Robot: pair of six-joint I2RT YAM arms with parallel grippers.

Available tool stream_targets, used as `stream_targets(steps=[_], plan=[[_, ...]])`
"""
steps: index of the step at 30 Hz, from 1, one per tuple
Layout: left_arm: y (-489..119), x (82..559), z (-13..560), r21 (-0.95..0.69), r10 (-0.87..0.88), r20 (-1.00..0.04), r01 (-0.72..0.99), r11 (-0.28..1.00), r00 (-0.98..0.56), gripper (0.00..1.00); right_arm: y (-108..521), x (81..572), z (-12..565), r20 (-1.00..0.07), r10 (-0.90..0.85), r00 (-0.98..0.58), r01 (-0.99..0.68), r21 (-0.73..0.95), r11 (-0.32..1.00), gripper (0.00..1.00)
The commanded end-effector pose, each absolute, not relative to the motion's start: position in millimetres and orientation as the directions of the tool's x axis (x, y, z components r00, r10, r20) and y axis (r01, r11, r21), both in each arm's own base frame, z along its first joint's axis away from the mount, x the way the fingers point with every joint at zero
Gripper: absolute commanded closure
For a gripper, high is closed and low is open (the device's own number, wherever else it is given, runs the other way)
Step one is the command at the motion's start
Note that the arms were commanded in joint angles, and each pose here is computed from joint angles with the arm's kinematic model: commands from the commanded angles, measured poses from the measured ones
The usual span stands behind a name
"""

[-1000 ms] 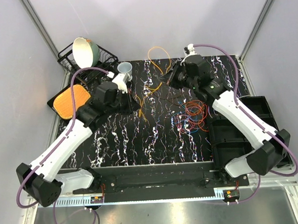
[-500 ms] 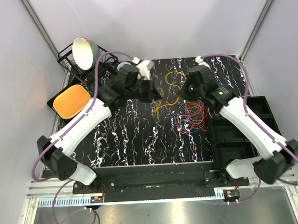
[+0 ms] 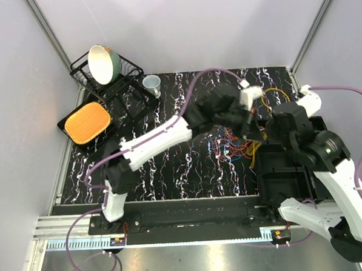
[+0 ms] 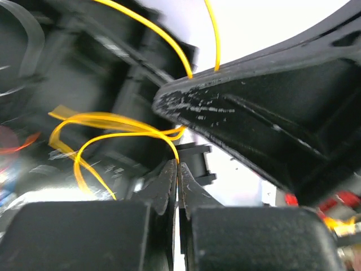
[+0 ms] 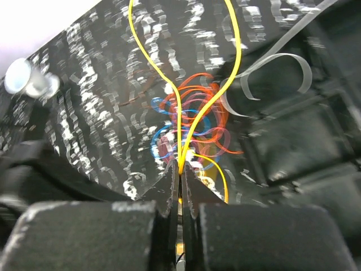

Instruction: Untangle the cables

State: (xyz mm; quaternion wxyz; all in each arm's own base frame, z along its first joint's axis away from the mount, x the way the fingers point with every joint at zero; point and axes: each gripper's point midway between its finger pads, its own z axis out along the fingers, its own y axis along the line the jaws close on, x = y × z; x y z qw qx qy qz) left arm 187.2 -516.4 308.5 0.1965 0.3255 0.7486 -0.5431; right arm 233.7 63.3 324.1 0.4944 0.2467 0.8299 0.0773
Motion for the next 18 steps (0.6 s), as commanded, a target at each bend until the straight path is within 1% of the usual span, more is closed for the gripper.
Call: stream_targets(steps=[1,3,4,6,7,8,12,18], plan=[[-561,139,336,-0.688,0.293,-0.706,0.723,-0.066,-0.645,1.00,20,208,321,-0.800,0.522,-0.296,0.485,0.345,0.804,1.00],[-576,126,337,-0.671,0.290,-0.726,0.735,-0.098,-0.624,1.00,12,202,317,-0.803,0.531,-0.272,0.502,0.352,0.790,1.00],[-587,127,321,-0.675,0.302,-0.720,0.732,-0.095,-0.624,1.00,10,198,315,-0.802,0.532,-0.271,0.508,0.351,0.787,1.00],[-599,119,320,-0.667,0.301,-0.732,0.734,-0.132,-0.611,1.00,4,194,313,-0.802,0.543,-0.250,0.526,0.358,0.771,1.00],[-608,119,306,-0.672,0.311,-0.726,0.729,-0.128,-0.614,1.00,0,190,312,-0.803,0.543,-0.246,0.536,0.354,0.767,1.00],[-614,119,307,-0.666,0.303,-0.733,0.733,-0.138,-0.609,1.00,-4,188,313,-0.808,0.541,-0.231,0.545,0.353,0.760,1.00],[-630,126,292,-0.664,0.281,-0.734,0.740,-0.106,-0.619,1.00,-14,184,316,-0.816,0.545,-0.191,0.564,0.363,0.742,1.00],[-642,140,307,-0.604,0.192,-0.792,0.788,-0.117,-0.579,1.00,-26,182,331,-0.829,0.550,-0.100,0.577,0.402,0.711,1.00]])
